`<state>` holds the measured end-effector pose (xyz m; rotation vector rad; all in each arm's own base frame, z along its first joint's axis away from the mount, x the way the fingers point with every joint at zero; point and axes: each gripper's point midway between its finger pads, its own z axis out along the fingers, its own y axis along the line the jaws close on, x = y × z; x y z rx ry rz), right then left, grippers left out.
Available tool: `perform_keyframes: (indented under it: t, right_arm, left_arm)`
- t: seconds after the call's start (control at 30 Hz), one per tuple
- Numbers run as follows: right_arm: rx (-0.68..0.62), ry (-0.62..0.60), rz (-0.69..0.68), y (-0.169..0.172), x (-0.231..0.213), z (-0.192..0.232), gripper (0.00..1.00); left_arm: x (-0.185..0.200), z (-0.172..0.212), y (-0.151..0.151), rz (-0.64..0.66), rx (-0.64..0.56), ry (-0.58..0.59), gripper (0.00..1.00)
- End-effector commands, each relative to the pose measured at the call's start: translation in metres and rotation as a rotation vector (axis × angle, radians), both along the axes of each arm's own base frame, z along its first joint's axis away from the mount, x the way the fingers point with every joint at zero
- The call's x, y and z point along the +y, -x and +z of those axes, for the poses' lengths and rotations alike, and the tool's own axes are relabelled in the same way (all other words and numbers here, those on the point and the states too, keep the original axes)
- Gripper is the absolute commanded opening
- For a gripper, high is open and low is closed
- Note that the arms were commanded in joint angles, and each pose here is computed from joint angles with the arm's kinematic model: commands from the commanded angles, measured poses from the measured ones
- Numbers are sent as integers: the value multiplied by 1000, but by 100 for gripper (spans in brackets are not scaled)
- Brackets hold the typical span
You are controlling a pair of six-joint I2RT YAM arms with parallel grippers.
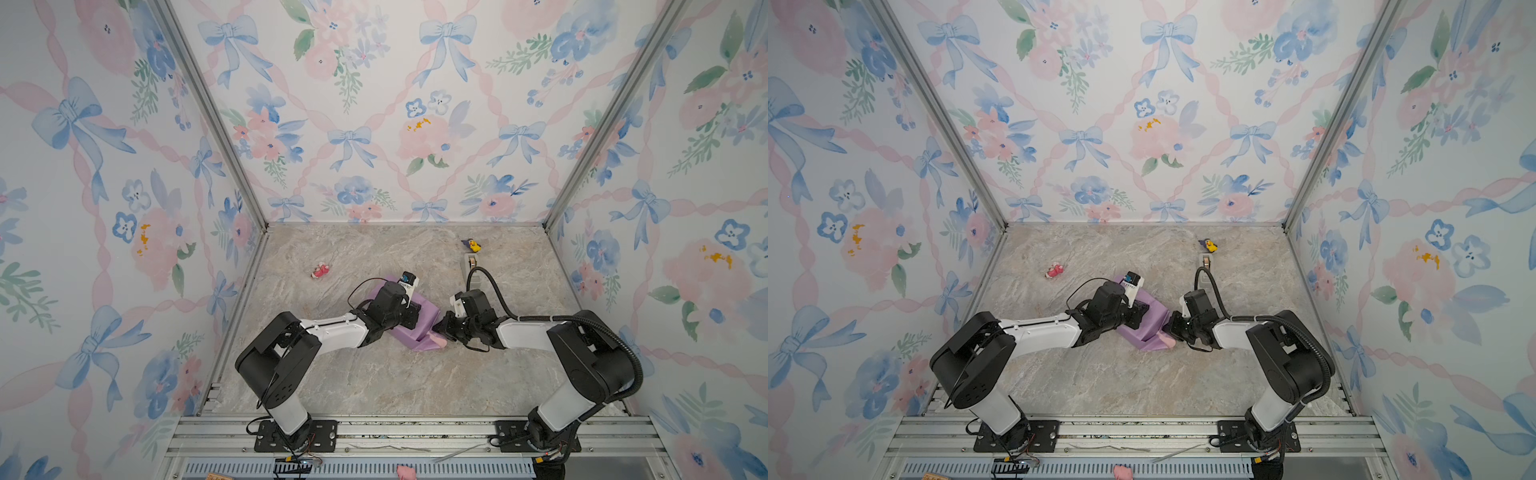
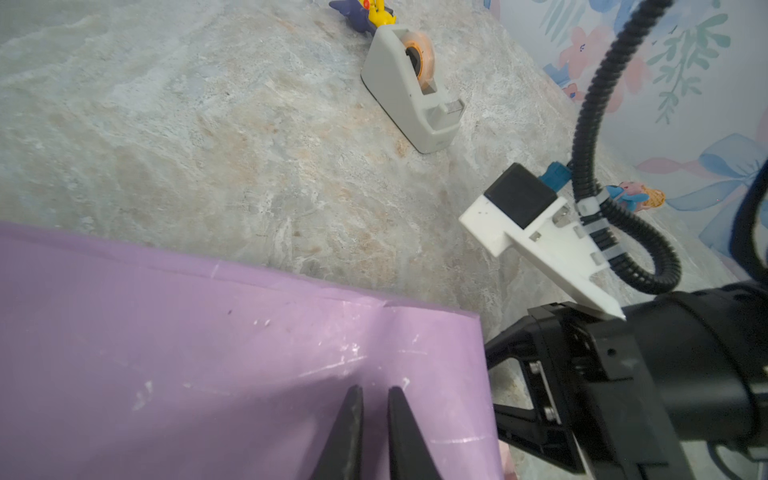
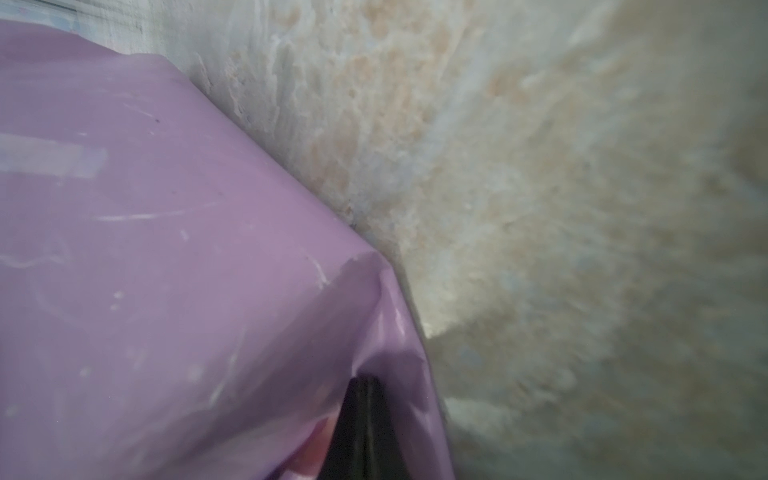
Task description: Wrap the gift box in paper
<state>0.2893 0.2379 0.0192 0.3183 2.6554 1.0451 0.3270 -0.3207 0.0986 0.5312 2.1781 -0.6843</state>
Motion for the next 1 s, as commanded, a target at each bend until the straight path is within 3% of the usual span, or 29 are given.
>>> perform_keyframes:
  t: [0.0,0.43,0.73,0.97]
  right_arm:
    - [110,54,-9,31,-11,-27,2]
    - [134,75,-44,58,-32,-37,4]
    - [-7,67,-5,51,-30,22,11]
    - [-32,31,71,60,1,36,5]
  left_arm:
    - [9,-26,7,5,60,-40,16]
    - [11,-28,7,11,58,-47,15]
    - [11,-27,6,11,57,-45,15]
    - [10,-26,6,5,55,-43,15]
